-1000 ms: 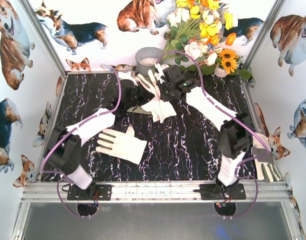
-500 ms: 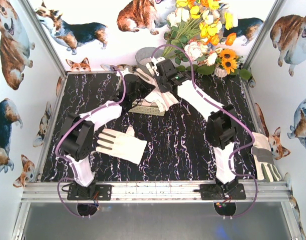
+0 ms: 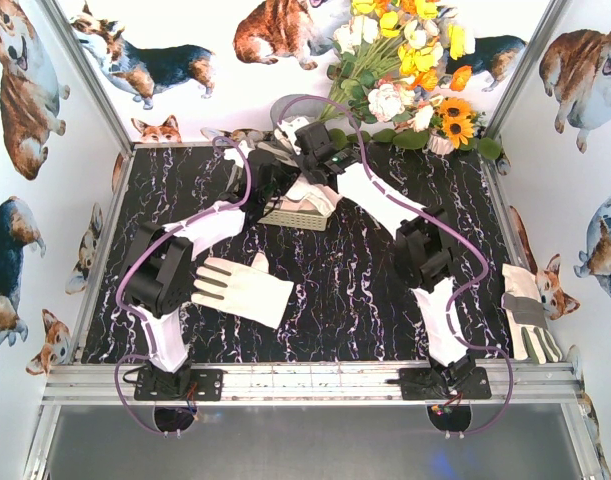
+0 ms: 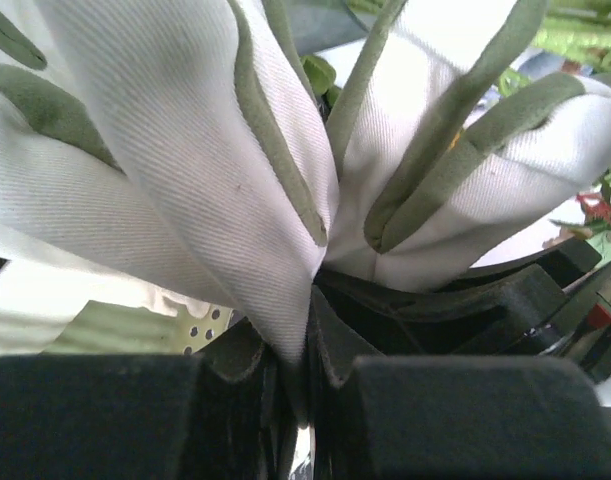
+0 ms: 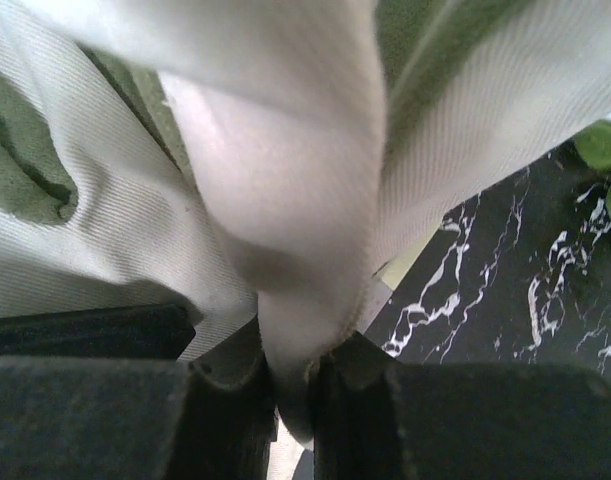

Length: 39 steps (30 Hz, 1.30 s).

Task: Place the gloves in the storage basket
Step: Place the glove in the bin.

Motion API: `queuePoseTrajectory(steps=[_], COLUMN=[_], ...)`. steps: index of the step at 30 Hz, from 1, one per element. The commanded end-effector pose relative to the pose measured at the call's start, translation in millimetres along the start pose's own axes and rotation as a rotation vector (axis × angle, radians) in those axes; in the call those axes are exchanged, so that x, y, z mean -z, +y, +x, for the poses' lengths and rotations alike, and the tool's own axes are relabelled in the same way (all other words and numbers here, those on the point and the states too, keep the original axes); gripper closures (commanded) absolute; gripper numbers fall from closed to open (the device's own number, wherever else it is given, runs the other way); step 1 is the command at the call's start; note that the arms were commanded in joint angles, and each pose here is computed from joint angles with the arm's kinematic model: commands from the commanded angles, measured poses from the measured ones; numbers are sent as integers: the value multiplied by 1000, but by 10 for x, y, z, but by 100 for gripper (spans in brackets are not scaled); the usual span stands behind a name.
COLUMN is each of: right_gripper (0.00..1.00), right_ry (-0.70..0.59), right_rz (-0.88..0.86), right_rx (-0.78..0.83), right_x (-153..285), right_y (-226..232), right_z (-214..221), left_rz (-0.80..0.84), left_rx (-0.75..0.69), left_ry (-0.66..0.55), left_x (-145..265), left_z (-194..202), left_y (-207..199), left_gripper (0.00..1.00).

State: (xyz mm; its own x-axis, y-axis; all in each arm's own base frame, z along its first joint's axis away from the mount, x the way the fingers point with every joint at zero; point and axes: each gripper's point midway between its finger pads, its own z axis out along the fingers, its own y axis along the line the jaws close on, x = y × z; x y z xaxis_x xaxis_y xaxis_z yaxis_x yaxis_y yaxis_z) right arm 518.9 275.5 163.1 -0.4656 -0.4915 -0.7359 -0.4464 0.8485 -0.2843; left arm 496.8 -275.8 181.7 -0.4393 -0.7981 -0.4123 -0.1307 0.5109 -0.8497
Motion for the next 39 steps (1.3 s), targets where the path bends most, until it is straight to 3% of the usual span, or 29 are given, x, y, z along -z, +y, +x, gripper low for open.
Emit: queuePoseTrajectory(steps=[1,17,39], right_gripper=[87,89,89], right_ry=[-233,-373,-358], right_rz=[24,-86,-23], right_rx=[18,199,352], right_x=[-55,-176,-447], right_y=[-106,140,84], right_z=[-664,-956,-917], left_rz=[33,8,19], left_rx=[40,92,201], left_ry=[-13,-51,-8], left_x=[-49,-27,-276], left_z=[-11,-48,127], left_y=[-85,36,153], left_gripper=[100,100,100])
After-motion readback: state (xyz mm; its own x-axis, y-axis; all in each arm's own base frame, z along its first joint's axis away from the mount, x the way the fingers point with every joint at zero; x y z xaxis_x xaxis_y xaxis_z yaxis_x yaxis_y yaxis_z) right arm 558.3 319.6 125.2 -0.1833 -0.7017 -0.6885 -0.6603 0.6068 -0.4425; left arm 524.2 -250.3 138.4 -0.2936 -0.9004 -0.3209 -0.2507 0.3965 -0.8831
